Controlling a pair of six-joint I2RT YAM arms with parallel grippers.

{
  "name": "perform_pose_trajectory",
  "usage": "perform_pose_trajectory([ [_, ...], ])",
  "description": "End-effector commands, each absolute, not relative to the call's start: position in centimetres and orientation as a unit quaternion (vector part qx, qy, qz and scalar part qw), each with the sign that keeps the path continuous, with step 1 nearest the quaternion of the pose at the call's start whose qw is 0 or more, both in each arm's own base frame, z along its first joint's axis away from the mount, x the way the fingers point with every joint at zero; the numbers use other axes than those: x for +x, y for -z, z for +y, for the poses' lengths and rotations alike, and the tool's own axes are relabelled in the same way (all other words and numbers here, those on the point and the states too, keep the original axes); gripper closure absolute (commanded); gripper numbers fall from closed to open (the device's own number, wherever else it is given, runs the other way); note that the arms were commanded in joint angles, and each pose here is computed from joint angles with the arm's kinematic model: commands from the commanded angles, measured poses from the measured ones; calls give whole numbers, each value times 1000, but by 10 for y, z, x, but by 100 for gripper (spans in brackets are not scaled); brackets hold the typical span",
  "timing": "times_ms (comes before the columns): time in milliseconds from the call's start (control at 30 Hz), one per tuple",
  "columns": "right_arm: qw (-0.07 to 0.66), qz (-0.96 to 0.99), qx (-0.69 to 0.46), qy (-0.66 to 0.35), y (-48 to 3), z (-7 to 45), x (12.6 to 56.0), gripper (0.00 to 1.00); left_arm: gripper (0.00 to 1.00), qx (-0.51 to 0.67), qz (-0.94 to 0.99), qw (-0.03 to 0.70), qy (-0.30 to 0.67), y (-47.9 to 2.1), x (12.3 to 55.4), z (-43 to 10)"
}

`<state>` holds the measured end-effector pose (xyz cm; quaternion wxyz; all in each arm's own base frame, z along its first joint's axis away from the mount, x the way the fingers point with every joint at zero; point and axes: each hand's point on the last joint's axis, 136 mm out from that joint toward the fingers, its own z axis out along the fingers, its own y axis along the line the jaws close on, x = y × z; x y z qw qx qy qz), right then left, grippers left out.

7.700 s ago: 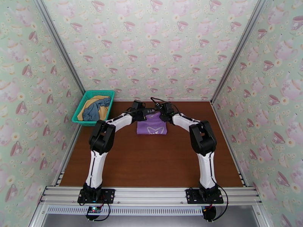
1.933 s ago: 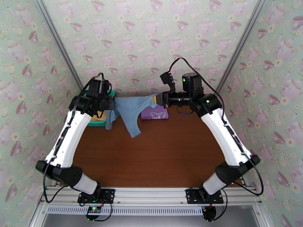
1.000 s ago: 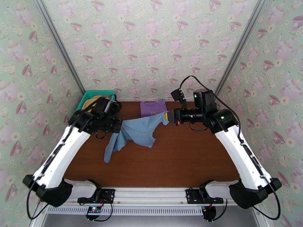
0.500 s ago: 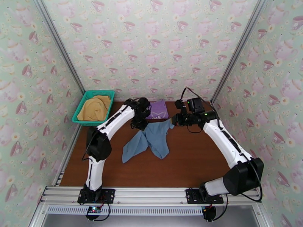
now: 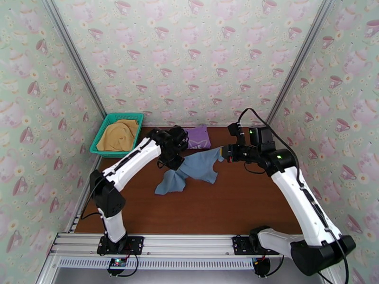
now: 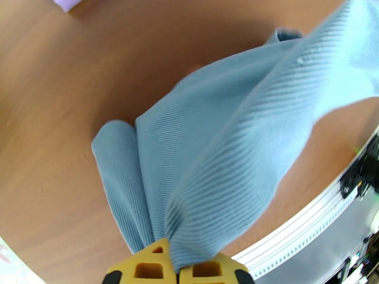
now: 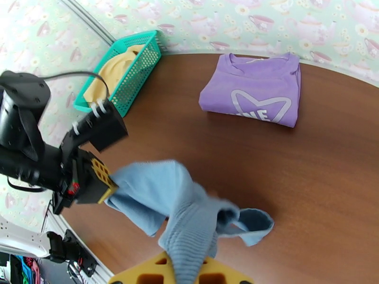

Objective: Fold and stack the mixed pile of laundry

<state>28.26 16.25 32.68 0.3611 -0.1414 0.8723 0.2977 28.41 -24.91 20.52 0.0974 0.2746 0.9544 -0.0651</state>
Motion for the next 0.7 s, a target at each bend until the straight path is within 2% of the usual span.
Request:
perform_pose_trajectory([
  [0,378,856,-158,-315,-359,161,255,100,100,263,950,159,58,-260,265,-228],
  [133,381,853,-160,-318,-363,160,247,100,100,257,948,179,59,-274,262,-221],
  [267,362,868,-148,-306,-337,159,259,100,100,265,950,158,57,-251,269,-232],
  [467,312,904,-116,-269,-261,159,298,100,100,289,953,77,39,-162,298,-259],
  [667,275,943,-80,-168,-181,142,353,100,100,293,956,26,-7,-80,347,-269],
])
